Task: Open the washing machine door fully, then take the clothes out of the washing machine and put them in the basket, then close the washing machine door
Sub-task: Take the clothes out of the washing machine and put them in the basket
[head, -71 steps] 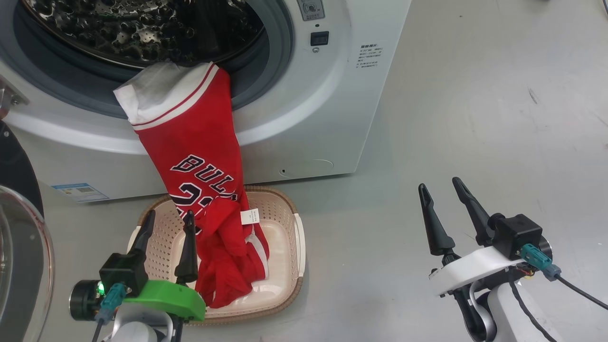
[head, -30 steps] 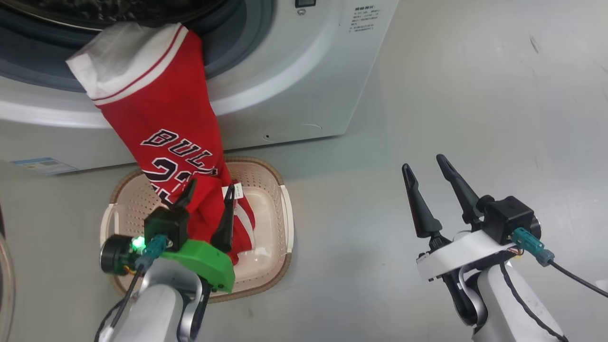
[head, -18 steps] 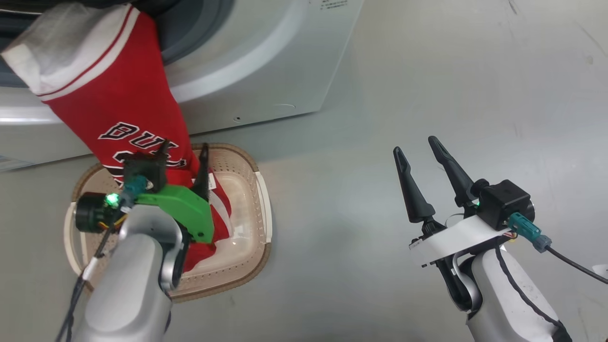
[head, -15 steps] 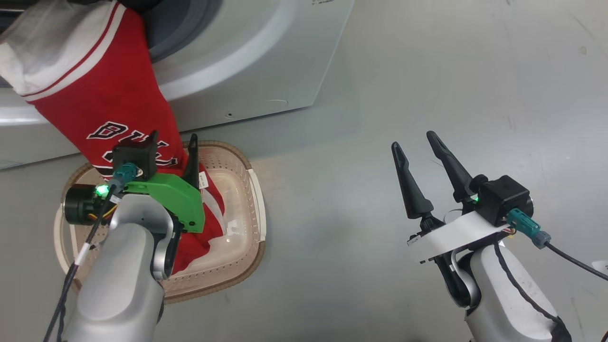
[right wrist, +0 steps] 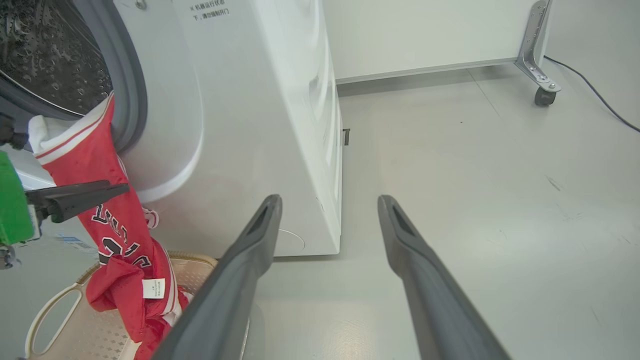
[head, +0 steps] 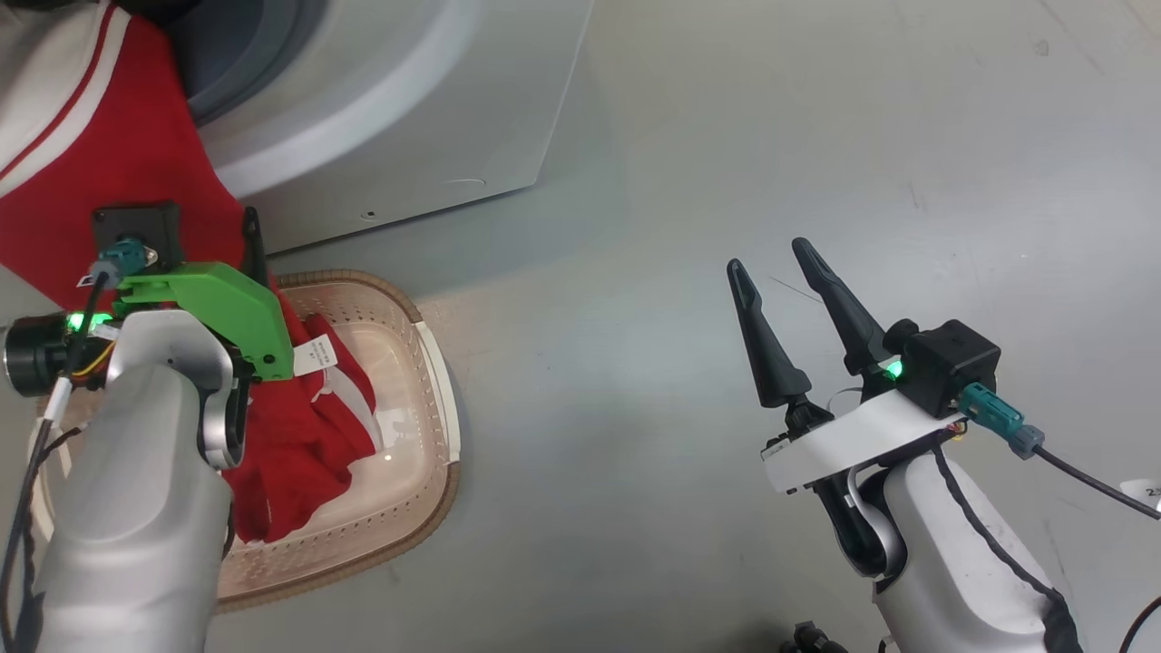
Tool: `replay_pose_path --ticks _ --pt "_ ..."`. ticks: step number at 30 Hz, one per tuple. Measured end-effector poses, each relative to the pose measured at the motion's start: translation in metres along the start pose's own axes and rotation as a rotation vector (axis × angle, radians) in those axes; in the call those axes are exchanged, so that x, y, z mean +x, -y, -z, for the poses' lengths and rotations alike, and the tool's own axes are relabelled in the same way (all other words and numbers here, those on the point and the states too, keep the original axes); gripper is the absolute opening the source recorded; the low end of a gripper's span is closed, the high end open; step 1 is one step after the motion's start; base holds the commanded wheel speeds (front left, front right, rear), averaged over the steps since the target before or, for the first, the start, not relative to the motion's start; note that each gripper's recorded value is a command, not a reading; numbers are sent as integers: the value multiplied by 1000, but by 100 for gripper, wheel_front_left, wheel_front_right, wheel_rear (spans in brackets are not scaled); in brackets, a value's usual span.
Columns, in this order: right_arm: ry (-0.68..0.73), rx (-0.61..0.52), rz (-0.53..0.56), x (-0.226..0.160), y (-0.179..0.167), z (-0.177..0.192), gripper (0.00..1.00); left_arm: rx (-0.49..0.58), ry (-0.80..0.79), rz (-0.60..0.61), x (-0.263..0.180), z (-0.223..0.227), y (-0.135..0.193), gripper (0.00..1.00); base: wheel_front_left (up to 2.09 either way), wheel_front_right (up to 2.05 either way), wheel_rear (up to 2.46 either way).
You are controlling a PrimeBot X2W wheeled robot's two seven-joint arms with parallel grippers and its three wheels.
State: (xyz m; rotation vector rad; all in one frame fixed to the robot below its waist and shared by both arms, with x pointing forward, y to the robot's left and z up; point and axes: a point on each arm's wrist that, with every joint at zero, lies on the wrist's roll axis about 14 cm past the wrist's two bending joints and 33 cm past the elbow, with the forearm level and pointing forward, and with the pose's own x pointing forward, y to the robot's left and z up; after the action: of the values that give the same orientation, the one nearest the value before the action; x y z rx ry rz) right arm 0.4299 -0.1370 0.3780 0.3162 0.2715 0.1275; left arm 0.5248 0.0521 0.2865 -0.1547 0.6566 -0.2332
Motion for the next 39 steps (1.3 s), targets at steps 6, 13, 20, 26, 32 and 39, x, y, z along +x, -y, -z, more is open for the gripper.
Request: replay_pose_path --ticks 6,13,20,26,32,39 --pt "2 16 21 -3 6 -1 100 -20 4 -13 12 -9 0 100 0 0 0" --pt "4 30 22 -5 5 -2 100 -72 -10 -50 16 -5 -7 0 0 0 0" --pt "4 32 21 -4 4 -2 100 -80 0 -64 17 -4 -11 0 0 0 0" --pt "5 33 16 -1 3 -1 100 -92 55 -68 14 -11 -9 0 0 0 0" --pt "2 29 -4 3 -3 0 100 -117 159 -77 6 -27 -12 0 0 0 0" --pt "5 8 -30 8 -10 0 100 -128 289 -55 -13 -43 -11 0 0 0 0"
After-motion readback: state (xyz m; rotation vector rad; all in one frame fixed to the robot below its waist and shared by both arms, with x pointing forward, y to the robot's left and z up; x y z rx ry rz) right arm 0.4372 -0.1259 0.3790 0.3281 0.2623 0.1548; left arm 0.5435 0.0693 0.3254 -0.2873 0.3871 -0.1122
